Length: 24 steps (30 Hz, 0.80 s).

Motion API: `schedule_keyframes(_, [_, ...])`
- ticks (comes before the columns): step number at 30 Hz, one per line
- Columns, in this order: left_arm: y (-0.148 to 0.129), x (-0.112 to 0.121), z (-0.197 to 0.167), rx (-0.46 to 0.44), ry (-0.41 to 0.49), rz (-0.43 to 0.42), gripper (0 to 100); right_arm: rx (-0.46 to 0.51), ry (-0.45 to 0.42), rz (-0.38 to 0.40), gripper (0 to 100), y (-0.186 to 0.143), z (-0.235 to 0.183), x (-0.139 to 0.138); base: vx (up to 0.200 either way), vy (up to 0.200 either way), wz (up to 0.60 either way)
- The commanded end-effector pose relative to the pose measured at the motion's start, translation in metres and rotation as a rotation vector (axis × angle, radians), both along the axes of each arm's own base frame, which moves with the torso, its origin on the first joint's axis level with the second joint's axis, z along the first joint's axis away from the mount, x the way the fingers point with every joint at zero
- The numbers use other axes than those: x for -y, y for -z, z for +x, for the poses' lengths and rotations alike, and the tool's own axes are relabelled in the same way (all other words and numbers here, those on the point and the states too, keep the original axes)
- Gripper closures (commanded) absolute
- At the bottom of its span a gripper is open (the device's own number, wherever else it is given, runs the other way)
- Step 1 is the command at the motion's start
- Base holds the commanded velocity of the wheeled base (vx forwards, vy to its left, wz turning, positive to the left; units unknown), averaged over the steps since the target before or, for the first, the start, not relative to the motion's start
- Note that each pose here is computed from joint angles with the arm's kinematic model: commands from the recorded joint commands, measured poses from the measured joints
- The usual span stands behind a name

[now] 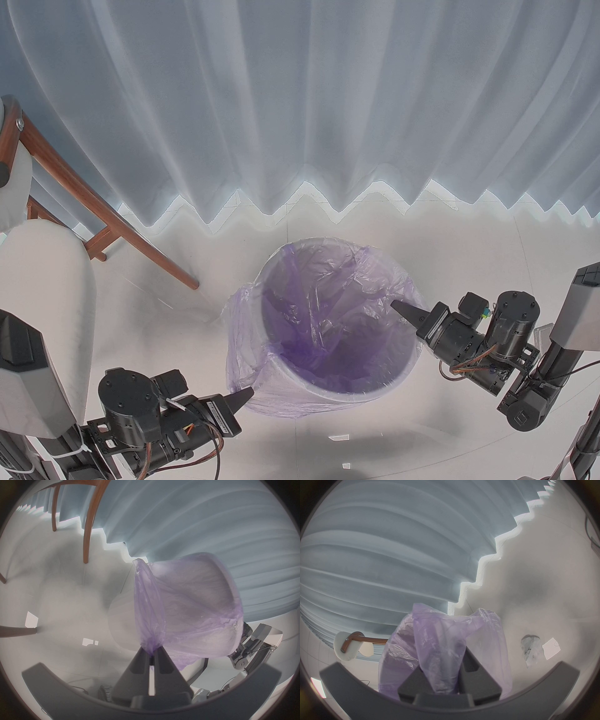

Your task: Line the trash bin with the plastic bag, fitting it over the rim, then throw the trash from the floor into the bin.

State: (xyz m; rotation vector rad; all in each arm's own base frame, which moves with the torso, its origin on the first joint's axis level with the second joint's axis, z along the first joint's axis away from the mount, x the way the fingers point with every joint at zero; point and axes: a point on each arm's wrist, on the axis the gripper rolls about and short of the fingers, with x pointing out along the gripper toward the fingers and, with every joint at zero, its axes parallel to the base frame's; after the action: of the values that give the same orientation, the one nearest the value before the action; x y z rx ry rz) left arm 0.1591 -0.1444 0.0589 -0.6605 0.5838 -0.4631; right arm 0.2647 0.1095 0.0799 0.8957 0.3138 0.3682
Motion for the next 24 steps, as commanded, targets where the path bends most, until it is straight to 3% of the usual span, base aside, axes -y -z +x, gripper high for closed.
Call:
schedule_keyframes(1, [0.015, -0.002, -0.004, -0.055, -0.002, 0.064, 100, 0.012, 0.009, 0.017, 100, -0.003, 0.001, 0.001, 0.000, 0.000, 0.00])
schedule_keyframes(9, [0.028, 0.001, -0.004, -0.093, -0.028, 0.116, 100, 0.023, 0.031, 0.047, 100, -0.006, 0.005, 0.001, 0.000, 0.000, 0.00])
schedule_keyframes(19, [0.025, 0.003, -0.002, -0.077, -0.028, 0.099, 100, 0.019, 0.032, 0.059, 100, -0.007, 0.005, 0.001, 0.000, 0.000, 0.00])
schedule_keyframes(20, [0.025, 0.004, -0.002, -0.075, -0.028, 0.098, 0, 0.018, 0.034, 0.061, 100, -0.007, 0.005, 0.001, 0.000, 0.000, 0.00])
schedule_keyframes(24, [0.017, 0.004, -0.004, -0.049, -0.023, 0.075, 0, 0.025, 0.034, 0.068, 100, -0.010, 0.004, 0.001, 0.000, 0.000, 0.00])
